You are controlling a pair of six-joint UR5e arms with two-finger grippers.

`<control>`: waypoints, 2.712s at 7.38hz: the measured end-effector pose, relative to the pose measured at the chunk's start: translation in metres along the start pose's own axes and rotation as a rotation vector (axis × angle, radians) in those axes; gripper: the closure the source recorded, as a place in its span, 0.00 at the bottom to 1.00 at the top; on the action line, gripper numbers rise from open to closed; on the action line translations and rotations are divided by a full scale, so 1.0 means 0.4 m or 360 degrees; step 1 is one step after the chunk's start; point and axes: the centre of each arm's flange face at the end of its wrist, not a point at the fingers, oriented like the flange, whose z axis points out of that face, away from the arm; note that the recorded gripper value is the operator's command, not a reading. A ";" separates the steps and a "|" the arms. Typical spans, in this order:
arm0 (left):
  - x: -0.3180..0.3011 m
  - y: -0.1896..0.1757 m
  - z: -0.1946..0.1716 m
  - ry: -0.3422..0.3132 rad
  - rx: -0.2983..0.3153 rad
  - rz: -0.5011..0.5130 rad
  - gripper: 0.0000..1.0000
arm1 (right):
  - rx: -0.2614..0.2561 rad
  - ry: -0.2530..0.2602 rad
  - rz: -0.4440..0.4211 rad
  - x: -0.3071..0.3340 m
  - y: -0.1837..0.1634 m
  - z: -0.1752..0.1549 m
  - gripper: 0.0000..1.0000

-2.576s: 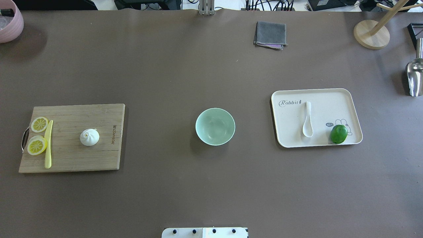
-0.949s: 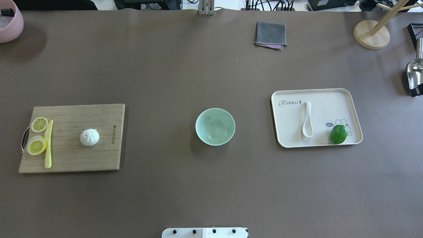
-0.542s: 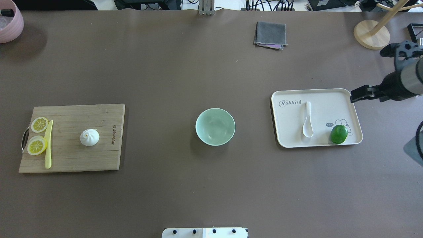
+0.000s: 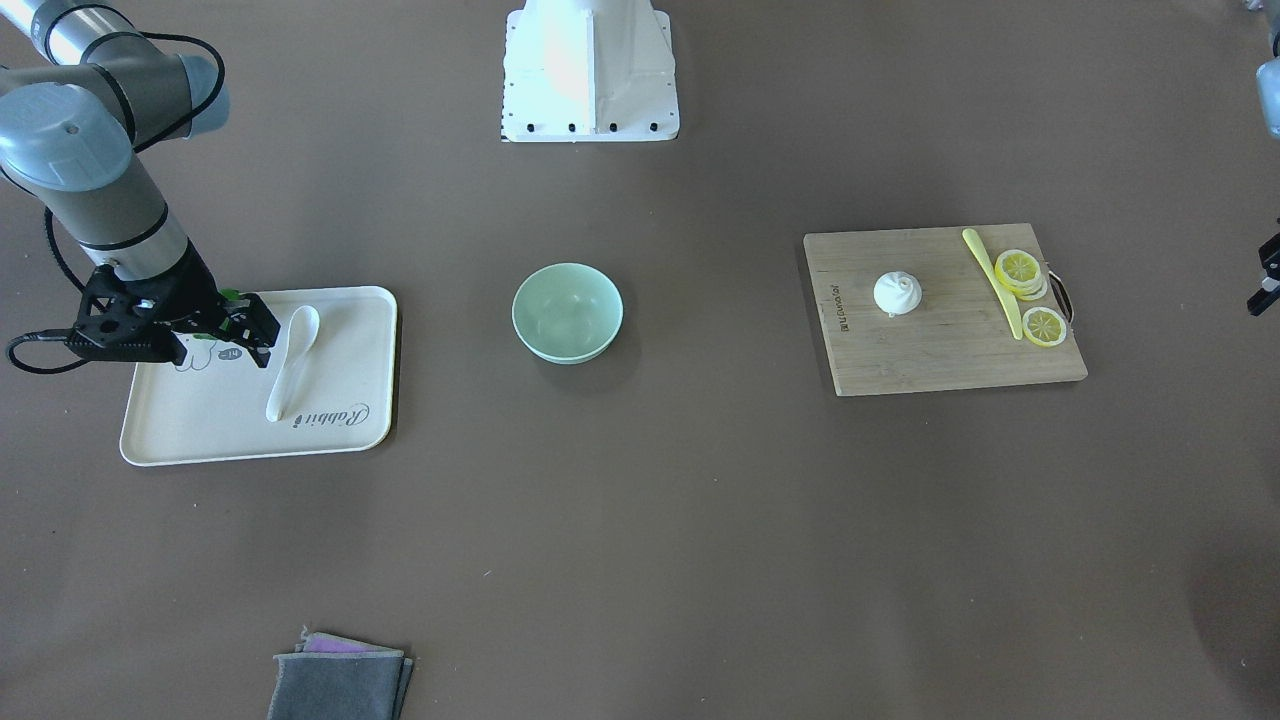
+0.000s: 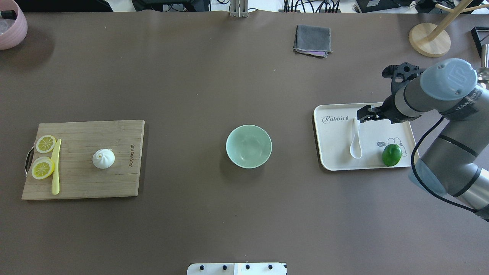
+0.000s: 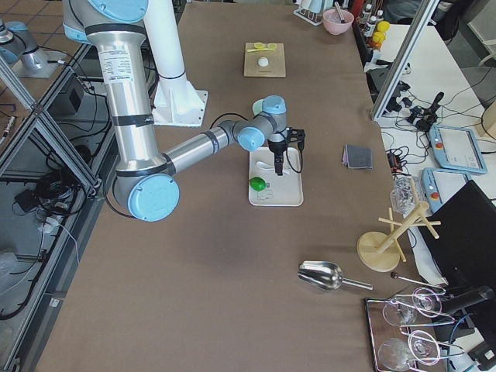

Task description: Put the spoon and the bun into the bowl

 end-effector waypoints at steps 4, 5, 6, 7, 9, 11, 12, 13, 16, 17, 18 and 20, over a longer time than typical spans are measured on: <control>-0.002 0.023 0.002 -0.0004 0.0016 0.0012 0.02 | 0.0014 -0.0040 0.0191 -0.030 0.034 0.094 0.41; -0.002 0.023 0.003 -0.0004 0.0015 0.0013 0.02 | 0.0016 -0.0042 0.0225 -0.041 0.042 0.098 0.45; -0.002 0.024 0.003 -0.0005 0.0014 0.0013 0.02 | 0.0023 -0.0038 0.0247 -0.049 0.051 0.103 0.60; -0.003 0.024 0.004 -0.0006 0.0013 0.0013 0.02 | 0.0028 -0.0035 0.0257 -0.055 0.057 0.106 0.75; -0.003 0.025 0.005 -0.0008 0.0013 0.0021 0.02 | 0.0033 -0.0037 0.0263 -0.063 0.062 0.105 1.00; -0.003 0.025 0.004 -0.0009 0.0014 0.0025 0.02 | 0.0039 -0.0047 0.0262 -0.073 0.061 0.099 1.00; -0.003 0.025 0.004 -0.0009 0.0014 0.0025 0.02 | 0.0046 -0.0065 0.0265 -0.097 0.054 0.087 1.00; -0.003 0.024 0.004 -0.0009 0.0015 0.0023 0.02 | 0.0051 -0.0084 0.0295 -0.145 0.038 0.066 1.00; -0.003 0.025 0.006 -0.0008 0.0011 0.0017 0.02 | 0.0011 -0.0057 0.0557 -0.398 -0.018 -0.037 1.00; -0.003 0.025 0.006 -0.0008 0.0011 0.0016 0.02 | -0.0012 -0.0032 0.0666 -0.506 -0.011 -0.075 1.00; -0.002 0.025 0.007 -0.0007 0.0011 0.0016 0.02 | -0.0006 -0.0018 0.0764 -0.608 0.016 -0.104 1.00; -0.001 0.025 0.009 -0.0005 0.0009 0.0017 0.02 | 0.0042 -0.0011 0.0893 -0.771 0.102 -0.126 0.92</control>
